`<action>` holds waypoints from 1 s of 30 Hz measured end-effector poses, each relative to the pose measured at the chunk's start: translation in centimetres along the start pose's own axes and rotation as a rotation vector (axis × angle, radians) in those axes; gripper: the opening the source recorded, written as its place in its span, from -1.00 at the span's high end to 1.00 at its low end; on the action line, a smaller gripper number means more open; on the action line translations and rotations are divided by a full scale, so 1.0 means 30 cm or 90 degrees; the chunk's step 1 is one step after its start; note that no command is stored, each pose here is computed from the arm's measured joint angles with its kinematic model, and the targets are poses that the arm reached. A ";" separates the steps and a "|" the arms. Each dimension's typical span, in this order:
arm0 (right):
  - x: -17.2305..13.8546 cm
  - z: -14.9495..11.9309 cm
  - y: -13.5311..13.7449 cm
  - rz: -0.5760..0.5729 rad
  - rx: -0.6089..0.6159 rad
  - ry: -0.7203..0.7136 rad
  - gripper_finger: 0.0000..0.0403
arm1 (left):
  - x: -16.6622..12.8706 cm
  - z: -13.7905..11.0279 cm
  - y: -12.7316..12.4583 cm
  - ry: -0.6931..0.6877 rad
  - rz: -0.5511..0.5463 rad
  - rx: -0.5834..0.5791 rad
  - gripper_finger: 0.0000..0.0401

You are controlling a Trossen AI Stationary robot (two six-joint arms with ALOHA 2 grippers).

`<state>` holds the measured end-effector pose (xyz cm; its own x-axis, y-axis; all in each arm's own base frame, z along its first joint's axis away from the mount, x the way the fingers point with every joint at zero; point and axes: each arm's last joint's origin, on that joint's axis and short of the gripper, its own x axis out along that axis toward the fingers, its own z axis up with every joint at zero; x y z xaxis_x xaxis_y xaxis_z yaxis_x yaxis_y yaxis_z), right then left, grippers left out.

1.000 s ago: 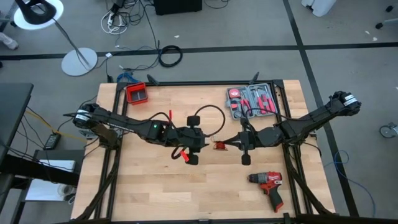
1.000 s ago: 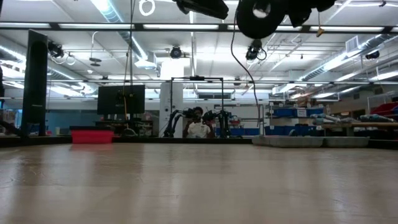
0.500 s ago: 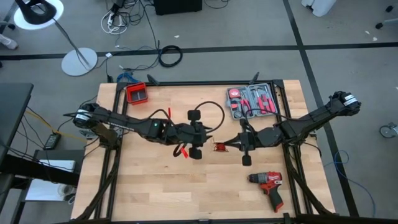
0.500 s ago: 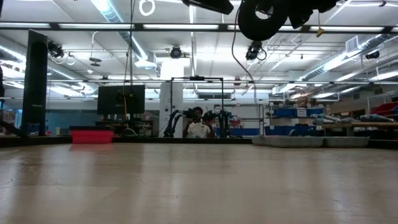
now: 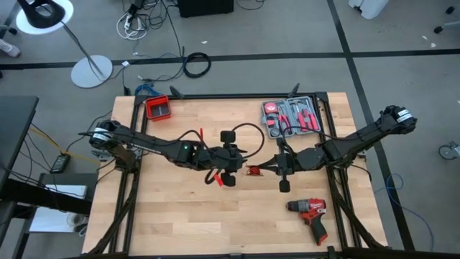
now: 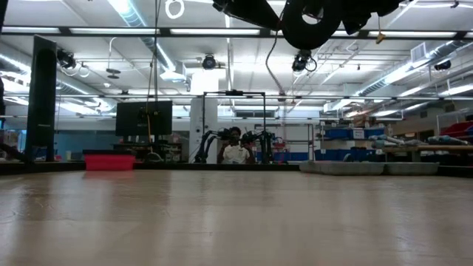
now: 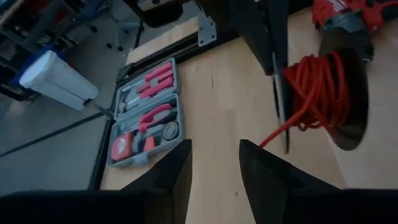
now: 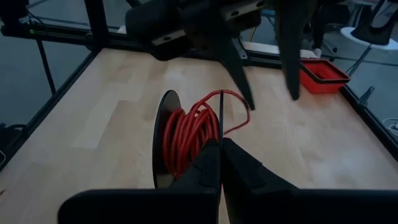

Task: Coil cords
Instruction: Coil the red wire onto the black spool

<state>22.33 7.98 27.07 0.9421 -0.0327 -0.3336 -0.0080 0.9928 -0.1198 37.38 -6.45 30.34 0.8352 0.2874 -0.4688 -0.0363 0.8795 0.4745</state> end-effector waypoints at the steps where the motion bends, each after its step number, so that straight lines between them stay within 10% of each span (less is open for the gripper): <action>1: 0.000 0.001 0.000 0.000 0.000 -0.001 1.00 | 0.000 -0.002 -0.001 0.003 -0.004 -0.005 0.32; 30: 0.000 0.013 -0.002 -0.009 -0.006 -0.025 1.00 | -0.017 0.008 -0.043 -0.007 -0.056 -0.115 0.32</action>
<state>22.47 7.97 27.45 0.9544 -0.0421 -0.2955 0.0026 0.9911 -0.1327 37.13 -7.82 30.15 0.8455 0.2026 -0.4941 -0.0596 0.9553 0.2896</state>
